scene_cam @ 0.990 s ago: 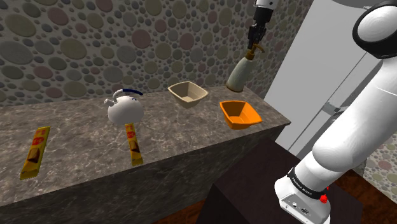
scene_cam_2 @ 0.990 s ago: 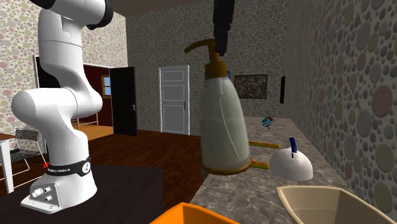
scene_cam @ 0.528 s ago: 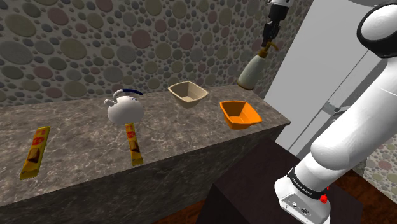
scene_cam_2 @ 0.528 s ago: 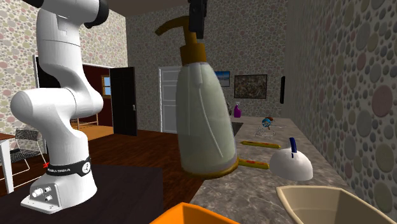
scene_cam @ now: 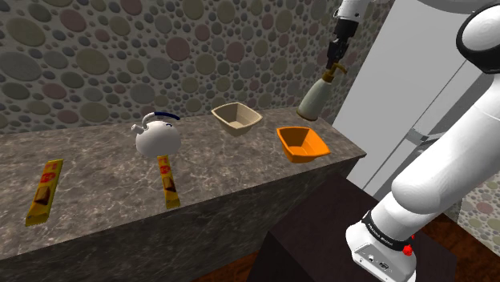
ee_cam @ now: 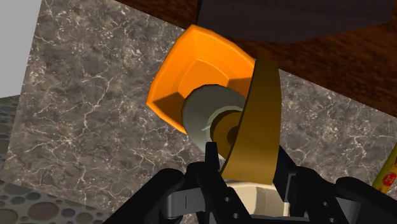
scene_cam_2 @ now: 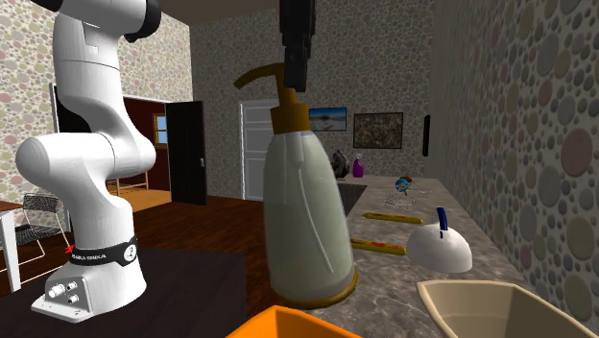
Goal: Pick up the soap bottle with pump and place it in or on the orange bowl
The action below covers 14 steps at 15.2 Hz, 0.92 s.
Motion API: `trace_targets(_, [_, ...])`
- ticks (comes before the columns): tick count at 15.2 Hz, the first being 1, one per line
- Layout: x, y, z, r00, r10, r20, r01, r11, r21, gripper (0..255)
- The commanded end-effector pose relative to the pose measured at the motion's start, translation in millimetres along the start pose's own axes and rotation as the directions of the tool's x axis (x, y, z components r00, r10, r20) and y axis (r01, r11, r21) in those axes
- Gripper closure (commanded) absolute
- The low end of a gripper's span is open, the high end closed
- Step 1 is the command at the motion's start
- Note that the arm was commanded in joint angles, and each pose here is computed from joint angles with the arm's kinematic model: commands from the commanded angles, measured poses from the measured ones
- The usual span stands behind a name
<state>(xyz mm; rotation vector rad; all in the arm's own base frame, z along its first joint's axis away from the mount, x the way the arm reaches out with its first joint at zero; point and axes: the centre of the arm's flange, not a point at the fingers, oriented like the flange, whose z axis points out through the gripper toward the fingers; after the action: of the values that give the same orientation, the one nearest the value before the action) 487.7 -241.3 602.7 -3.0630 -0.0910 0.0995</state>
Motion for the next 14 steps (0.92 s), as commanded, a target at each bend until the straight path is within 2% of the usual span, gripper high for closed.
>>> trace_targets(1, [0,0,12,1.000,0.000,-0.001,0.000,1.000,-0.001,255])
trace_targets(14, [4,5,80,1.000,0.000,-0.001,0.000,1.000,-0.001,255])
